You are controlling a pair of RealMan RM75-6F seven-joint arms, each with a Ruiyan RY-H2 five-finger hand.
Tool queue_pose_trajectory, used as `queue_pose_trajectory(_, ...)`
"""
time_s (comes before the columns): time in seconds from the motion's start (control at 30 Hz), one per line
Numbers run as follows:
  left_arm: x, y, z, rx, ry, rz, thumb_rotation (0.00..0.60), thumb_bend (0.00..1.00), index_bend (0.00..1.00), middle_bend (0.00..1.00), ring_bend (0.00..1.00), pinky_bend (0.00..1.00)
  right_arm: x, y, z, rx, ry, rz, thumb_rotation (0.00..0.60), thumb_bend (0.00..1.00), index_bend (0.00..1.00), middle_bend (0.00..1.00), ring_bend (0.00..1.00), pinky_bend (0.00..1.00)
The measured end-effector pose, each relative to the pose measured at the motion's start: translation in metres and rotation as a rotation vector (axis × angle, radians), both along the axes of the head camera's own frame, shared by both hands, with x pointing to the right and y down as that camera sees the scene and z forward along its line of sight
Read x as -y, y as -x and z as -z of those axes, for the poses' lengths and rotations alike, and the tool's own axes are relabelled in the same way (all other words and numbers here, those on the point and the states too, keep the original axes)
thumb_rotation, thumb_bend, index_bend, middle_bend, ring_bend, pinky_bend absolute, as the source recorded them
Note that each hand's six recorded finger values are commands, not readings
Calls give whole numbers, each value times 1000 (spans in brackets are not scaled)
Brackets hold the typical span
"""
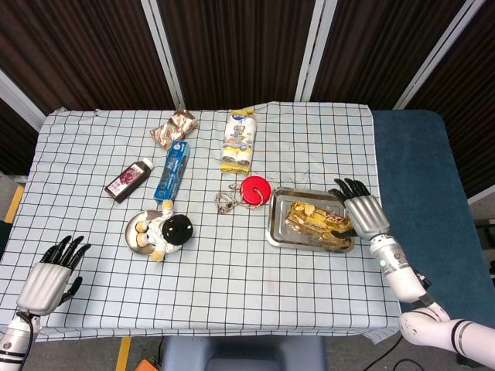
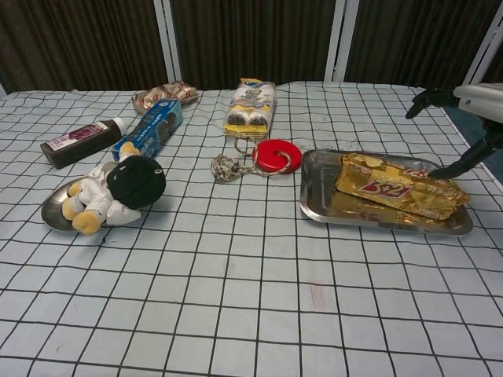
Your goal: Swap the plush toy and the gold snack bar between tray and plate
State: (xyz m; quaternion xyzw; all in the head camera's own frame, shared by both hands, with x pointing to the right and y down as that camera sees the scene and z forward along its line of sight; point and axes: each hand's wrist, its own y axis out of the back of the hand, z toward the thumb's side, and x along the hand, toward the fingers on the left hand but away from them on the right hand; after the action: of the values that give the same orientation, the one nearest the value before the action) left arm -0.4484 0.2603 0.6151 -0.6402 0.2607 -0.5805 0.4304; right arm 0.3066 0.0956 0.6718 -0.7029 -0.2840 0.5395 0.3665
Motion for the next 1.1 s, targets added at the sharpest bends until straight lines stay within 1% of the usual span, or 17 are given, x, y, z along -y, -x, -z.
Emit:
queue_pose_trajectory(0.1, 0, 0, 0, 2, 1, -2, 600, 440, 133, 71, 20, 199, -4, -1, 6, -3, 7, 10, 600, 129, 70, 0, 0, 55)
queue_pose_trajectory(0.2, 0, 0, 1, 1, -4, -2, 600, 441, 133, 71, 20, 199, -10, -3, 15, -9, 2, 21, 600, 128, 52, 0, 0, 54)
queue_pose_trajectory(0.3, 2, 1, 3, -2, -10, 1, 600, 441, 134, 72, 20, 200, -14, -8, 26, -18, -36, 32, 600, 128, 47, 0, 0, 52)
queue_pose_trajectory(0.43, 4, 2, 7, -7, -26, 5, 600, 442, 133, 74, 20, 199, -20, -19, 49, -32, -130, 45, 600, 128, 45, 0, 0, 10)
queue_pose_trajectory(0.53, 5, 2, 11, -12, -34, 6, 600, 443, 133, 78, 20, 199, -29, -32, 72, -55, -218, 47, 600, 128, 45, 0, 0, 0)
queue_pose_trajectory(0.57, 5, 2, 12, -13, -34, 7, 600, 443, 133, 80, 21, 200, -34, -39, 82, -70, -254, 43, 600, 127, 46, 0, 0, 0)
queue_pose_trajectory(0.67, 5, 1, 15, -15, -33, 9, 600, 442, 133, 97, 47, 209, -52, -62, 106, -118, -328, 7, 600, 128, 45, 0, 0, 0)
queue_pose_trajectory(0.7, 5, 0, 16, -17, -33, 9, 600, 441, 133, 101, 53, 211, -58, -70, 112, -137, -341, -10, 600, 128, 41, 0, 0, 0)
queue_pose_trajectory(0.77, 5, -1, 19, -20, -39, 7, 600, 442, 133, 102, 53, 212, -73, -90, 122, -188, -344, -52, 600, 128, 35, 0, 0, 0)
queue_pose_trajectory(0.87, 6, -3, 23, -22, -49, 4, 600, 443, 133, 102, 53, 212, -89, -116, 127, -259, -329, -109, 600, 128, 27, 0, 0, 0)
queue_pose_trajectory(0.97, 5, -4, 26, -30, -54, 7, 600, 443, 133, 101, 53, 211, -97, -134, 127, -298, -329, -141, 600, 128, 12, 0, 0, 0)
queue_pose_trajectory(1.1, 4, -4, 27, -23, -60, 8, 600, 442, 133, 102, 53, 212, -104, -154, 121, -310, -329, -175, 600, 128, 0, 0, 0, 0)
